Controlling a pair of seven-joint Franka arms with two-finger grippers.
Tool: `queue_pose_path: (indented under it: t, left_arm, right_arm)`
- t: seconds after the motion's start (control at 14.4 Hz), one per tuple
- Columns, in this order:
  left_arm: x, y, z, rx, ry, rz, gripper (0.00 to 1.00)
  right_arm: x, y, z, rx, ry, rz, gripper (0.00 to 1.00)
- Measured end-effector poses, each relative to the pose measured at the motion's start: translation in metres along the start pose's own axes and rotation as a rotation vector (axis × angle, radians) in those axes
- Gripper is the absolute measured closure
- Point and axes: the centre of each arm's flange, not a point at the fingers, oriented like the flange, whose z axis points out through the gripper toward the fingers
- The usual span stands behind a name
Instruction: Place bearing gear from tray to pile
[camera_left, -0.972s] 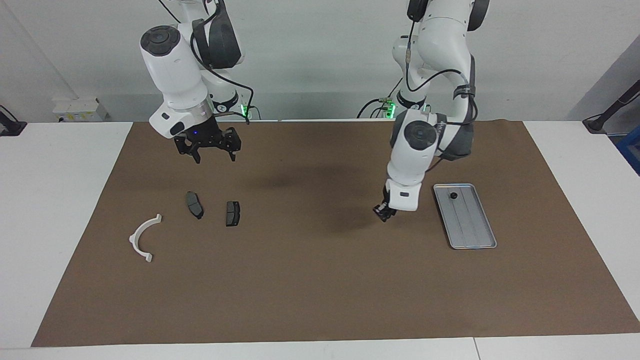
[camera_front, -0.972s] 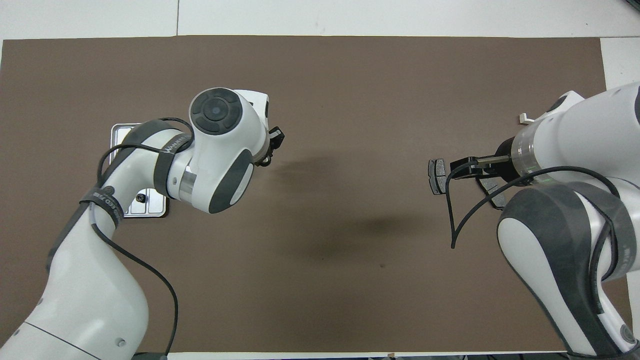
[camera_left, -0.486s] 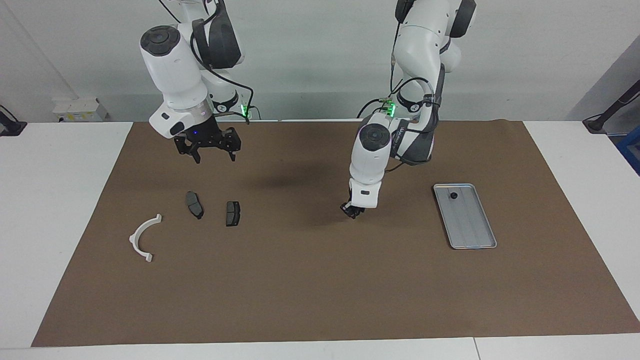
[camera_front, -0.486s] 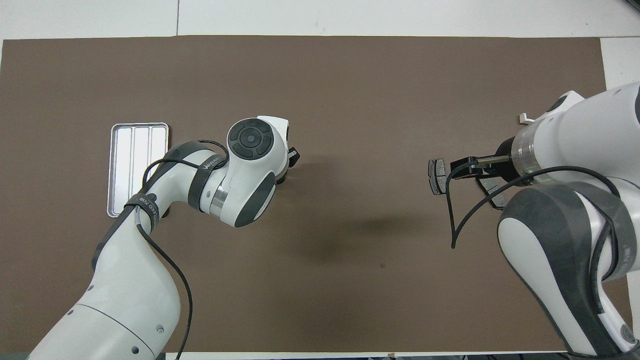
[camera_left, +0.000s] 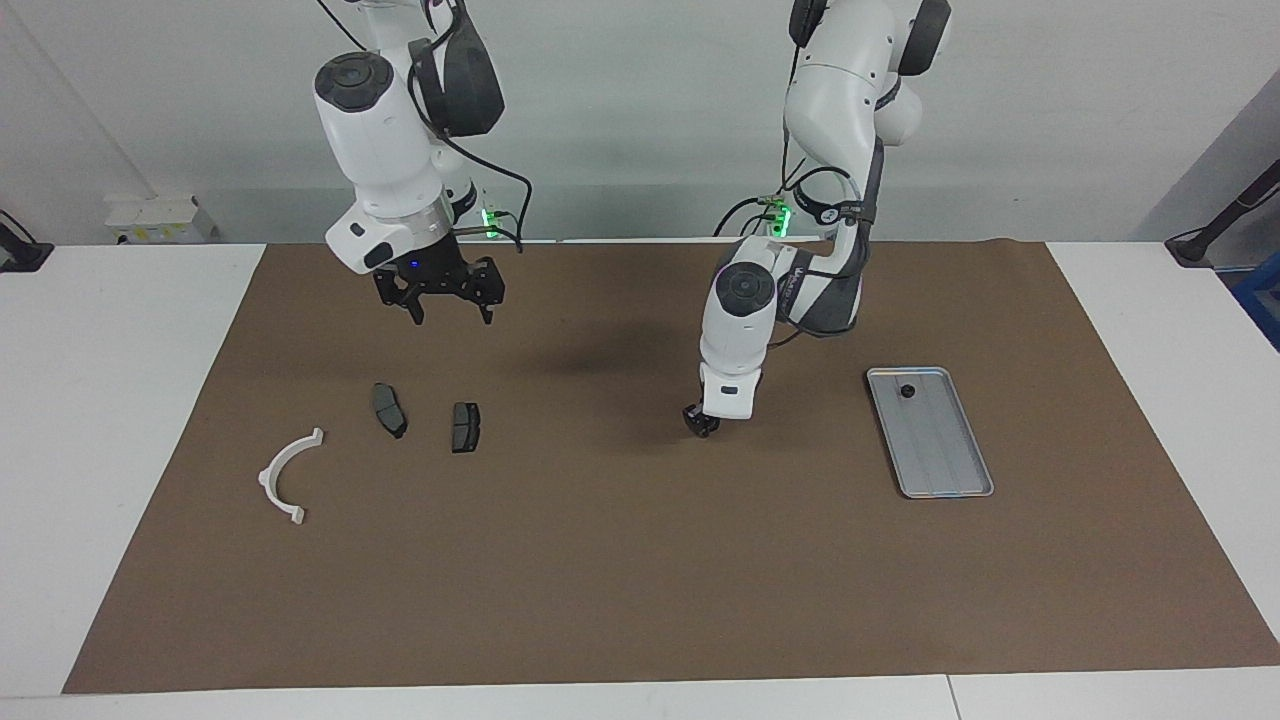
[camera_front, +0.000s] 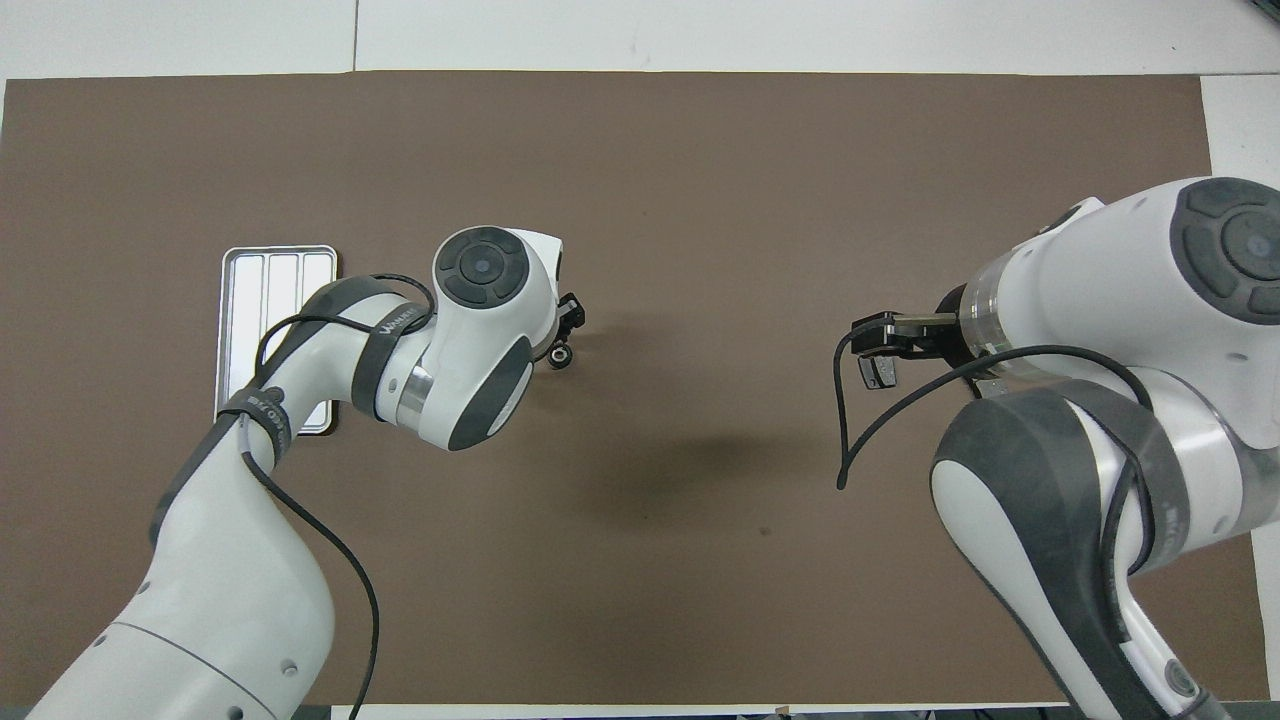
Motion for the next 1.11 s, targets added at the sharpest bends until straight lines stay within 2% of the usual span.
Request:
queue_pose_path:
  t: [0.07,0.28,0.49,0.62,0.76,1.11]
  left_arm:
    - [0.015,-0.023,-0.012,0.0,0.0,0.036,0.01]
    - [0.06,-0.118,-0.042,-0.005,-0.005,0.158,0.0]
    - [0.09,-0.191,-0.035,0.004,-0.033,0.305,0.0]
    - [0.115,-0.23,-0.028,0.001,-0.046,0.386,0.0]
    - [0.126,-0.246,-0.028,-0.007,-0.037,0.417,0.0]
    - [0.123,-0.246,-0.025,-0.002,-0.054,0.421,0.0]
  right_arm:
    - [-0.001,-0.008,0.005,0.0,-0.002,0.022,0.0]
    - [-0.004,-0.044,0.03,0.001,-0.013,0.067,0.0]
    - [-0.013,-0.095,0.063,0.012,-0.007,0.149,0.0]
    - [-0.022,-0.132,0.091,0.018,-0.008,0.157,0.0]
    - [-0.028,-0.163,0.113,0.0,0.0,0.126,0.0]
    - [-0.027,-0.25,0.139,-0.019,0.038,0.166,0.0]
